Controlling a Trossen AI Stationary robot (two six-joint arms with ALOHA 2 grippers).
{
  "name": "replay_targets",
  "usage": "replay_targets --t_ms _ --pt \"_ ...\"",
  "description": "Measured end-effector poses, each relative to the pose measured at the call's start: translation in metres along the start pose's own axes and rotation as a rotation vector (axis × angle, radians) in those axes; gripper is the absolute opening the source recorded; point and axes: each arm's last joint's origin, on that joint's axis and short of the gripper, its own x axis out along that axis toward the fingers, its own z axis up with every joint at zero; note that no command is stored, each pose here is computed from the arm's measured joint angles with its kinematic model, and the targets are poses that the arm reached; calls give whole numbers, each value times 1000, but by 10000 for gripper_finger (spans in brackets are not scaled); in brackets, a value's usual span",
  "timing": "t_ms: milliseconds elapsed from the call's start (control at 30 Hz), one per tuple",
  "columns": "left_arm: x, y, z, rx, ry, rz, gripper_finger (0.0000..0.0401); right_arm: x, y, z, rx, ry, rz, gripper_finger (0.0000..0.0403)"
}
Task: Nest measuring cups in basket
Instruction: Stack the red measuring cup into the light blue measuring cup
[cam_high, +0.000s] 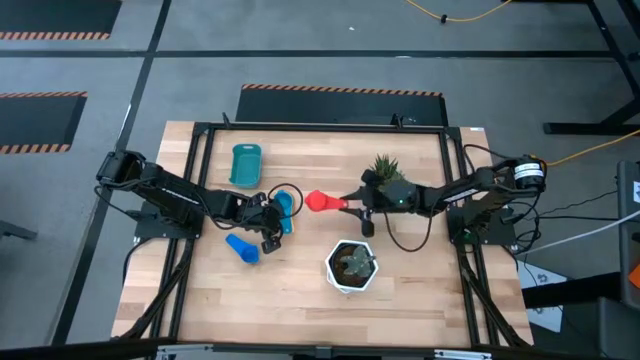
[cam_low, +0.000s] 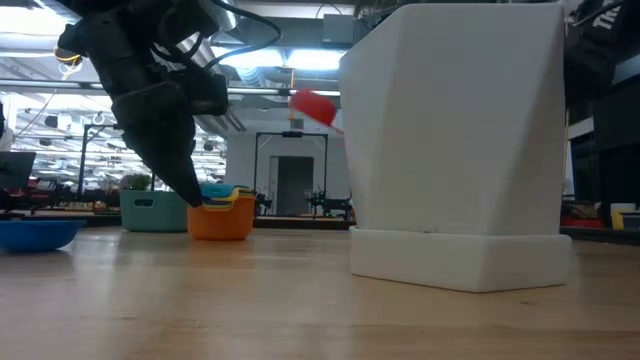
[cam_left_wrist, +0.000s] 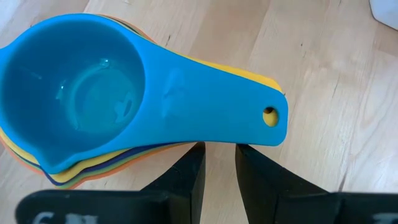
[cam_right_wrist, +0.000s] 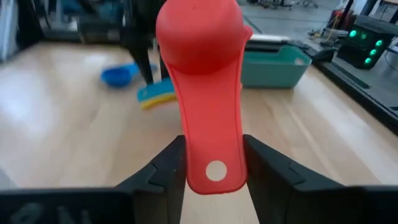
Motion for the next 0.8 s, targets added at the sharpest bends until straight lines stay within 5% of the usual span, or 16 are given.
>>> replay_targets --t_ms 467,800 --pt "0 -1 -2 0 39 -57 81 5 -25 35 156 -121 -5 142" --pt "-9 -10 -4 -109 240 -344 81 10 -40 56 219 -178 150 142"
